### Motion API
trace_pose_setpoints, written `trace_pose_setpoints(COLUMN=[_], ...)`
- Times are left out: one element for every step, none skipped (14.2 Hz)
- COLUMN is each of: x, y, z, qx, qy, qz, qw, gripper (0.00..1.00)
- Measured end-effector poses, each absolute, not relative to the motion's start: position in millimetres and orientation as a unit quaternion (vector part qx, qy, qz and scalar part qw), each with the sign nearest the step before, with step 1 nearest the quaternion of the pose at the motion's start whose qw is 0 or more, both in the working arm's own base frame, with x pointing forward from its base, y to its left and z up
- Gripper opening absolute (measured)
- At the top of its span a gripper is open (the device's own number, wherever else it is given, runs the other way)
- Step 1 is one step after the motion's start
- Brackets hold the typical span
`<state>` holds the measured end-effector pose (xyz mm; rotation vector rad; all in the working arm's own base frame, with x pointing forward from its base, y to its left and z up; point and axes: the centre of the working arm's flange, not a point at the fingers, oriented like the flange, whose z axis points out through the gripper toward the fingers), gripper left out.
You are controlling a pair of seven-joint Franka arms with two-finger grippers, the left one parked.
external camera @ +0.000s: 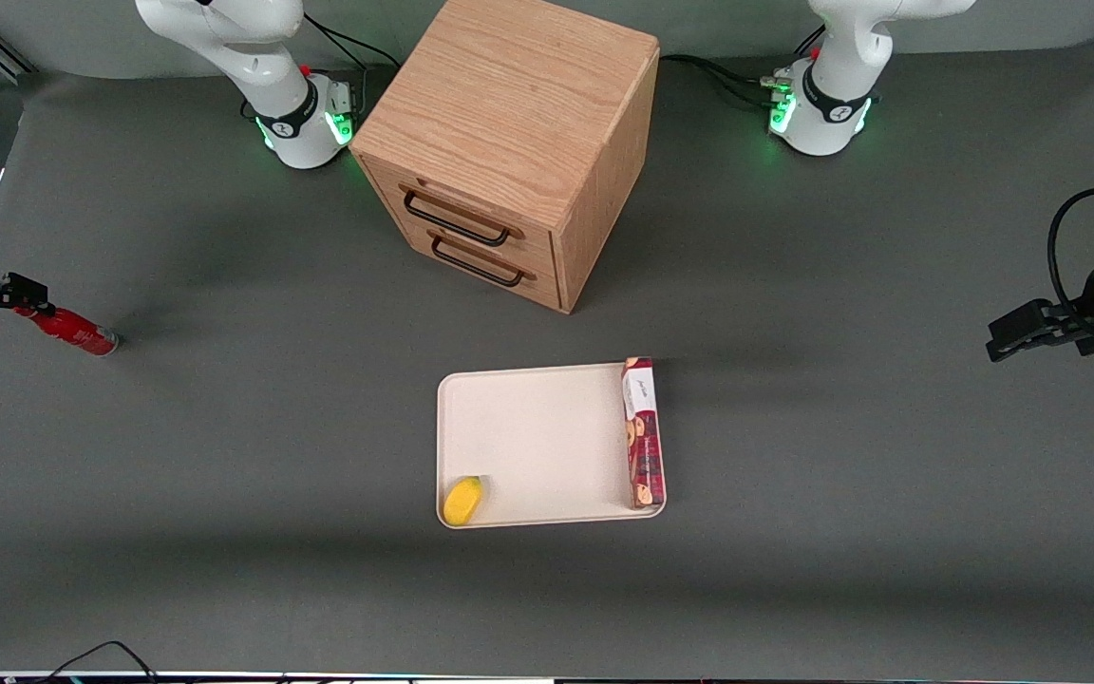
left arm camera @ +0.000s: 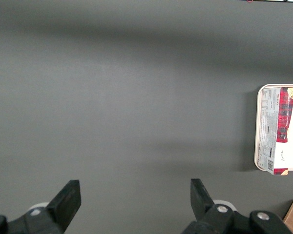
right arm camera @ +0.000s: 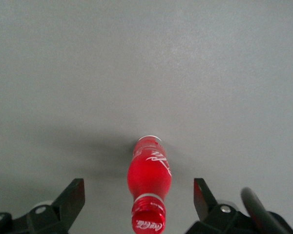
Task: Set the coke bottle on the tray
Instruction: 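Close the right gripper around the bottle's neck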
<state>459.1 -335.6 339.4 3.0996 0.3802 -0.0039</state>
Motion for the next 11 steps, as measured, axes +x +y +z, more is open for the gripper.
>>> trace_pose_setpoints(x=[456.7, 454.2, 451.7, 449.8, 448.8, 448.7, 448.9, 449.1, 449.5, 450.3, 451.3], y=[-337.0, -339.2, -341.7, -344.0, -345.6, -345.8, -345.7, -345.5, -345.0, -344.3, -343.3], z=[337.8, 336.8, 336.1, 335.6, 335.4, 335.3, 335.4, 335.5, 335.5, 335.7, 336.0], qx=[0.993, 0.992, 0.992, 0.992, 0.991, 0.991, 0.991, 0.991, 0.991, 0.991, 0.99], qy=[0.122, 0.124, 0.127, 0.129, 0.131, 0.132, 0.133, 0.134, 0.135, 0.136, 0.137], qz=[-0.003, -0.003, -0.004, -0.003, -0.002, -0.001, -0.001, -0.001, -0.001, 0.0, 0.0], qw=[0.008, 0.008, 0.007, 0.008, 0.01, 0.011, 0.011, 0.011, 0.011, 0.011, 0.012], gripper=[0.97, 0.91, 0.78, 0.68, 0.57, 0.44, 0.35, 0.3, 0.3, 0.3, 0.3])
